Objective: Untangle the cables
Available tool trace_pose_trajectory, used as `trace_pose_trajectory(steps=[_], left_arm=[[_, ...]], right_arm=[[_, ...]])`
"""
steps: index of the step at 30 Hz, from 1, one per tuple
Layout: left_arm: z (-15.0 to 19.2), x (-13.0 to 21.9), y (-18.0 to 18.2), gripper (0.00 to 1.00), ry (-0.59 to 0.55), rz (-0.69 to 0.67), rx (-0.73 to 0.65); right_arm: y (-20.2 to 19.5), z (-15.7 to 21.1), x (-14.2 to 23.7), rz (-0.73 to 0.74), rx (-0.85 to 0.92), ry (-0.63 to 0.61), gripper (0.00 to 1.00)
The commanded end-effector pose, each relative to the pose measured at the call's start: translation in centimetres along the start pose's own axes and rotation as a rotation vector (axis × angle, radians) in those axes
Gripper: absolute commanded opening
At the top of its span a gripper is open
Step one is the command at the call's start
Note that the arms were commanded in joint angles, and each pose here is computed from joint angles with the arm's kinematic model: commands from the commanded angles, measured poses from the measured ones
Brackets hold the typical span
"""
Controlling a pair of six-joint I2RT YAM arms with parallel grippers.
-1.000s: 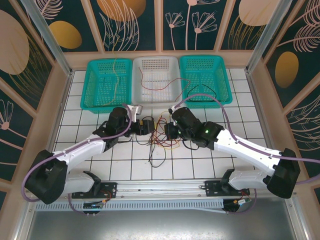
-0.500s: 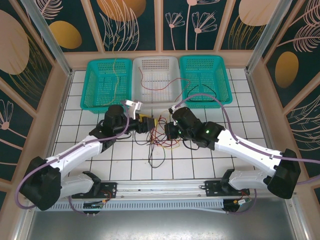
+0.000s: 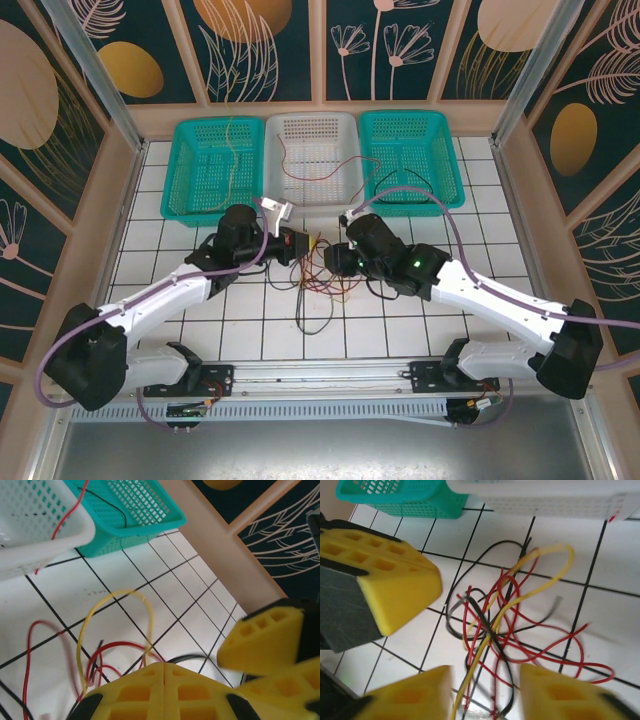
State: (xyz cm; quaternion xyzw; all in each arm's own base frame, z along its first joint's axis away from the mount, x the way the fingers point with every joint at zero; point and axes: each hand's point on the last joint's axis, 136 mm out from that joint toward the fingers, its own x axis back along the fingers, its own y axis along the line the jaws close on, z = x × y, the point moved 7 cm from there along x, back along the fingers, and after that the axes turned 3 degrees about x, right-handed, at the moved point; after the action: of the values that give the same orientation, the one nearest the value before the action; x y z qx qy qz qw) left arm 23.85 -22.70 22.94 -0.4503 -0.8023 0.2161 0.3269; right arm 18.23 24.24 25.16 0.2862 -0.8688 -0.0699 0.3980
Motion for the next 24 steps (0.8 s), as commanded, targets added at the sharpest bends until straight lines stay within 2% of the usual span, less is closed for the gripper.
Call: trace_pose_trajectory(steps=[1, 4, 7, 9, 11, 15, 16, 18, 21, 24], left_arm=[[-2.4, 1.6, -1.7, 0.00, -0.076, -0.047, -0.059], [-3.4, 2.7, -2.5, 0.00, -0.079, -0.081, -0.064], [-4.0, 3.6, -3.7, 0.00, -0.101, -0.053, -0.066], [-3.9, 3.8, -3.4, 0.00, -0.108, -0.085, -0.063], [-3.4, 3.7, -2.7, 0.00, -0.097, -0.123, -0.048], [-2.0, 3.1, -1.0, 0.00, -0.065, -0.176, 0.017], [-1.6, 3.0, -0.6, 0.00, -0.060, -0.190, 0.030], [-1.0, 3.0, 0.0, 0.00, -0.056, -0.210, 0.053], [-0.1, 2.9, 0.7, 0.10, -0.057, -0.225, 0.088], [0.6, 2.7, 2.0, 0.11, -0.062, -0.288, 0.136]], right_arm=[[-1.9, -1.1, 2.4, 0.128, -0.020, -0.100, 0.68], [-3.6, -2.1, 4.4, 0.177, -0.044, -0.158, 0.77], [-3.2, -2.6, 5.4, 0.122, -0.014, -0.169, 0.79], [-3.0, -2.5, 4.8, 0.111, -0.002, -0.142, 0.78], [-3.4, -1.7, 3.2, 0.136, -0.011, -0.090, 0.72], [-4.5, 0.2, -0.5, 0.186, -0.118, 0.018, 0.47], [-4.6, 0.7, -1.4, 0.181, -0.167, 0.031, 0.44], [-4.5, 1.7, -2.9, 0.161, -0.255, 0.059, 0.45], [-5.0, 2.8, -4.5, 0.200, -0.358, 0.083, 0.44], [-5.3, 3.0, -6.0, 0.211, -0.413, 0.093, 0.43]])
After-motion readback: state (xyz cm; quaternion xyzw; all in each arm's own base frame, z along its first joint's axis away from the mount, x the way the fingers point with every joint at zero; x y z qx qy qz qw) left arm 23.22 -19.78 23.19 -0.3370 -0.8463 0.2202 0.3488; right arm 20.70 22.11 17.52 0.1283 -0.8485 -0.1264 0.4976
